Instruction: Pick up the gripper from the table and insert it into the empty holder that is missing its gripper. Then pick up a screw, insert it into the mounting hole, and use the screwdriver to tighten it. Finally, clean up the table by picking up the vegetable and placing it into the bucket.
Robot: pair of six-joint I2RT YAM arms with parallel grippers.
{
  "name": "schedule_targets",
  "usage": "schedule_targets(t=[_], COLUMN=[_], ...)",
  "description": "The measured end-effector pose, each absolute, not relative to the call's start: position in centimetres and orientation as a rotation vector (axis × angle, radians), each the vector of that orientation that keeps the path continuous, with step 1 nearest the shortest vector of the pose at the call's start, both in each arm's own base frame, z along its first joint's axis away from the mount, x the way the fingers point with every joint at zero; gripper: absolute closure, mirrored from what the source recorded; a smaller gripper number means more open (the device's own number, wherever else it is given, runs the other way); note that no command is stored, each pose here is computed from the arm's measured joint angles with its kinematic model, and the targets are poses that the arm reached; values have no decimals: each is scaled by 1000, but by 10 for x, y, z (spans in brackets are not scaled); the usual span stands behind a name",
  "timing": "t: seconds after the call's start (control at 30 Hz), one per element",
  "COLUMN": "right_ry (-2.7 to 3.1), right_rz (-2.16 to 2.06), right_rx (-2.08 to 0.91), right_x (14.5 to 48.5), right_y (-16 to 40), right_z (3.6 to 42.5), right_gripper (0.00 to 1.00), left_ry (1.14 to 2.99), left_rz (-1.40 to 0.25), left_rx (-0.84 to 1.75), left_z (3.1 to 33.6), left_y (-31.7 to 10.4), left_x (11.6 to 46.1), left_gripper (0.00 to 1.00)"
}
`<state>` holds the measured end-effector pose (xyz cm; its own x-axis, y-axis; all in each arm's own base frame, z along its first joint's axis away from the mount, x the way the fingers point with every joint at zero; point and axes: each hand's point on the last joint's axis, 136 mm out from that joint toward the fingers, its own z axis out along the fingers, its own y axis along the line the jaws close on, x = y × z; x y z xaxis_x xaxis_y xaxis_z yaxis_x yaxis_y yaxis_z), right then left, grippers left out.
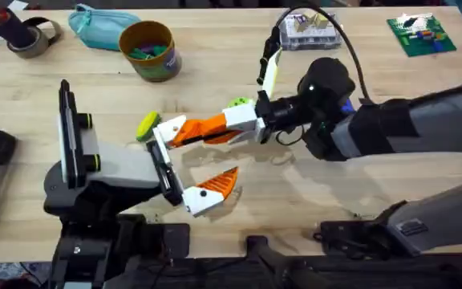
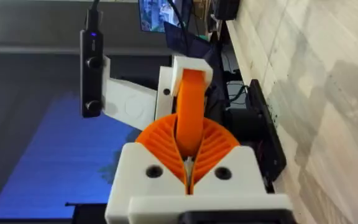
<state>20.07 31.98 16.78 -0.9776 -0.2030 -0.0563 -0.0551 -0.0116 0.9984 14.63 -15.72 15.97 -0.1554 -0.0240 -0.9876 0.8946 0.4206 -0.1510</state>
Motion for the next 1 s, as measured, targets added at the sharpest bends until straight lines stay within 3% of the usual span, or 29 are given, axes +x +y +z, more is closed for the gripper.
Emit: schedule_targets(t=[1.0], right_ry=[-2121], right_rz=[-2096], right_rx=[344], right_x=[203], right_y=[329], right_z=[165], right_gripper=[987], left_ry=[1484], left_rz=[-975], left_rx=[845], left_z=[159], left_y=[-159], left_x=[143], left_gripper=[17])
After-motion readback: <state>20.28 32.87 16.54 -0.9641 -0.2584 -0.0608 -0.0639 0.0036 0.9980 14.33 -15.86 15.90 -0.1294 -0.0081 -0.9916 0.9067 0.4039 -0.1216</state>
